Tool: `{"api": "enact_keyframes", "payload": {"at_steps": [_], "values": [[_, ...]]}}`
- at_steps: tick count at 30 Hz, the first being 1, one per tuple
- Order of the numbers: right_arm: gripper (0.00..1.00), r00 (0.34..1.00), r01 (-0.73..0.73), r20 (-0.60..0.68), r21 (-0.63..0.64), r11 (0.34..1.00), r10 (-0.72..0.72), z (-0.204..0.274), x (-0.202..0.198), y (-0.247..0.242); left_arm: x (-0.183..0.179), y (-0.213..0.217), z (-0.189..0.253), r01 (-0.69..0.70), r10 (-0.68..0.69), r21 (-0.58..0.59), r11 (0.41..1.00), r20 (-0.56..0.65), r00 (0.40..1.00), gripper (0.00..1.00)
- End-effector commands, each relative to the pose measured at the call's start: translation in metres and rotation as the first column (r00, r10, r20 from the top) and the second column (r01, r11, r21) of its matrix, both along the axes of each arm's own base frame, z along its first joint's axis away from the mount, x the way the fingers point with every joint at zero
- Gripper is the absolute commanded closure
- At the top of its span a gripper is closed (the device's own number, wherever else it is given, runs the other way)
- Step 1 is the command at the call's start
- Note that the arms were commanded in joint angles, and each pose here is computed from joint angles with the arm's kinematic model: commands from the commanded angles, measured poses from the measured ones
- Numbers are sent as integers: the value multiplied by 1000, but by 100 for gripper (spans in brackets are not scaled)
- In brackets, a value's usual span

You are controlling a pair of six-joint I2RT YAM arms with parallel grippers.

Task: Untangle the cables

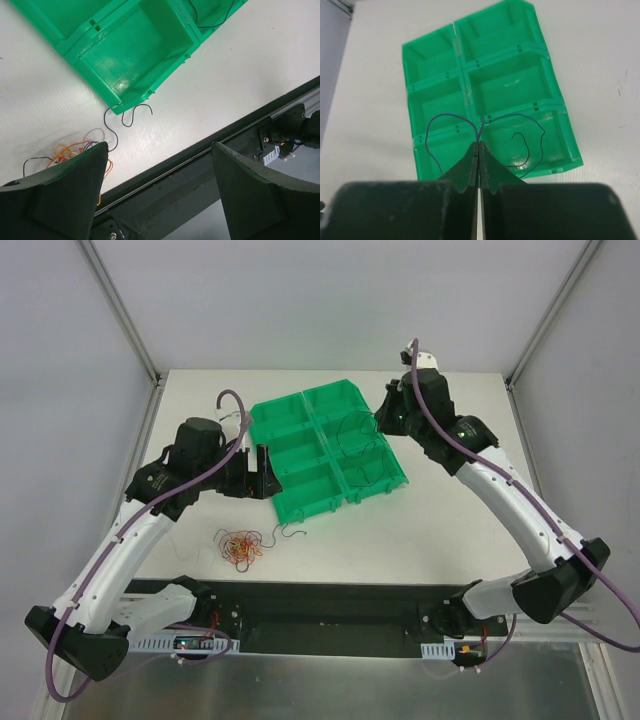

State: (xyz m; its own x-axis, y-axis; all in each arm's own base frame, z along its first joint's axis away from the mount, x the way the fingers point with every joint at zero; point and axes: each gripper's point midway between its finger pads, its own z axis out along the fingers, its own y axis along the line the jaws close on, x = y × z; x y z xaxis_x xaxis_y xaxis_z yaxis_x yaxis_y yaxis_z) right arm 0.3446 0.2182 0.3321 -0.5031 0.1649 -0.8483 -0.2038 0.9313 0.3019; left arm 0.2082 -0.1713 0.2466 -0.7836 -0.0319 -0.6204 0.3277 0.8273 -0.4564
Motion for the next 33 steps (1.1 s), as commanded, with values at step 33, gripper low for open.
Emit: {"api": "enact_keyframes", "payload": {"at_steps": [33], "values": [[70, 829, -145, -560, -212, 967, 1, -220, 23, 23, -21, 36, -51, -139, 160, 141, 980, -149, 976, 15]]}}
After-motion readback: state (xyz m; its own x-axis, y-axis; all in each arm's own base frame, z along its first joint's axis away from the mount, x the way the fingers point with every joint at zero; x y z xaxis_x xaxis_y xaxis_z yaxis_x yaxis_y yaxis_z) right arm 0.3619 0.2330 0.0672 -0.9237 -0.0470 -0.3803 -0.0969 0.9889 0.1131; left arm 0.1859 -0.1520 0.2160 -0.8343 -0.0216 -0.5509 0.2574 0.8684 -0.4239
